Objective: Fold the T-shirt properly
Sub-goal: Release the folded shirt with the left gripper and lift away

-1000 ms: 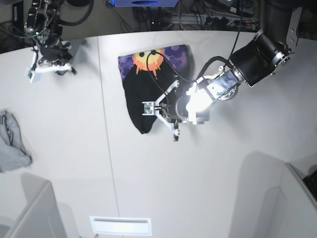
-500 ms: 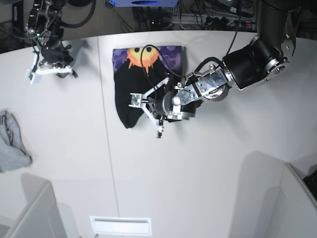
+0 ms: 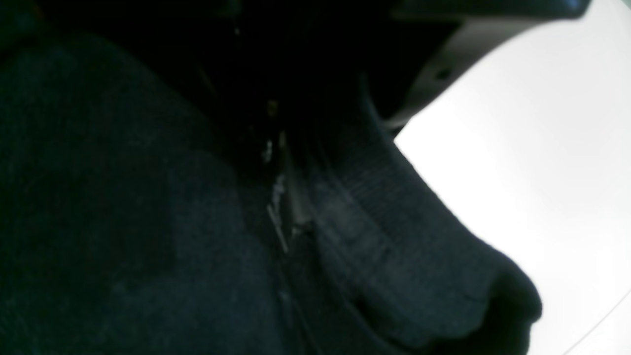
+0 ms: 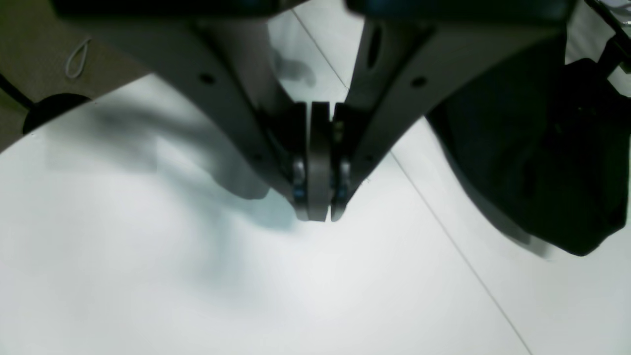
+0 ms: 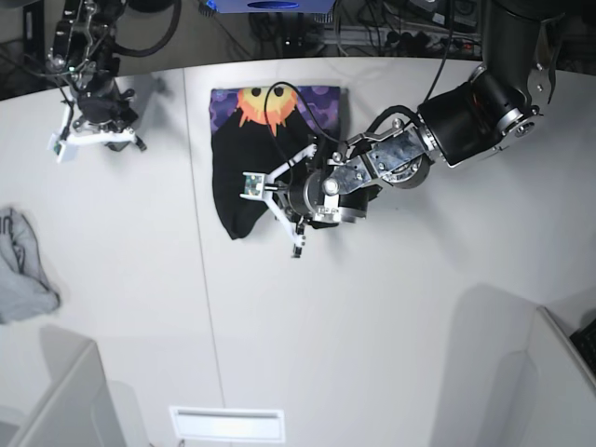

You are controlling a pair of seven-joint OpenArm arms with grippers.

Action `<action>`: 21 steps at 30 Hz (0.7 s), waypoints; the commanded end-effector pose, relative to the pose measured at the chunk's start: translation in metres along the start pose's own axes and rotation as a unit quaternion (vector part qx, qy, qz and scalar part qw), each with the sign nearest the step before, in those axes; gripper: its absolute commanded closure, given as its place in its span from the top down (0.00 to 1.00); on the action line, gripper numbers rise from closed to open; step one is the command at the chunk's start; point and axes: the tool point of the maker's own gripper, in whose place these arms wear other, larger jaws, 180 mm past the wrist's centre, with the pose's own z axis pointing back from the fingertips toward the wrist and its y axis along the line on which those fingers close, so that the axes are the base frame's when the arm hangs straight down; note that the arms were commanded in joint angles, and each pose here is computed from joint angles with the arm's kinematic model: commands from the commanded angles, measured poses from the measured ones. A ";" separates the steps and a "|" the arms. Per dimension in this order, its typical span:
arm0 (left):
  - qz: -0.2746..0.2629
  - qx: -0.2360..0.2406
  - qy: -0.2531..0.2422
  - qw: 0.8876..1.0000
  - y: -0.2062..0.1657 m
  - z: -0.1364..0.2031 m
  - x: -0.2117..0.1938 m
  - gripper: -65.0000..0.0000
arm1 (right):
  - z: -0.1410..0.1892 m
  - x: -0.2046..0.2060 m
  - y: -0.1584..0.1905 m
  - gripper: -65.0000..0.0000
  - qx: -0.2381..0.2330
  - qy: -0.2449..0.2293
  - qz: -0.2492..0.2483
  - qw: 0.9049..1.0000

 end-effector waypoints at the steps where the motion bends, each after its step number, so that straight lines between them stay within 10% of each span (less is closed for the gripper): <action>1: -0.005 -0.033 0.022 0.999 -0.020 -0.003 -0.015 0.00 | 0.002 0.009 0.003 0.00 0.007 -0.016 0.007 1.000; 12: -0.015 -0.011 0.032 0.999 0.003 0.003 -0.020 0.03 | 0.001 0.015 0.009 0.00 0.013 -0.022 0.006 1.000; 17: -0.026 0.013 0.033 0.999 0.029 0.012 -0.016 0.55 | 0.001 0.015 0.009 0.00 0.014 -0.024 0.006 1.000; 21: -0.038 0.037 0.019 0.998 0.052 0.025 -0.003 0.77 | 0.001 0.015 0.010 0.00 0.014 -0.023 0.006 1.000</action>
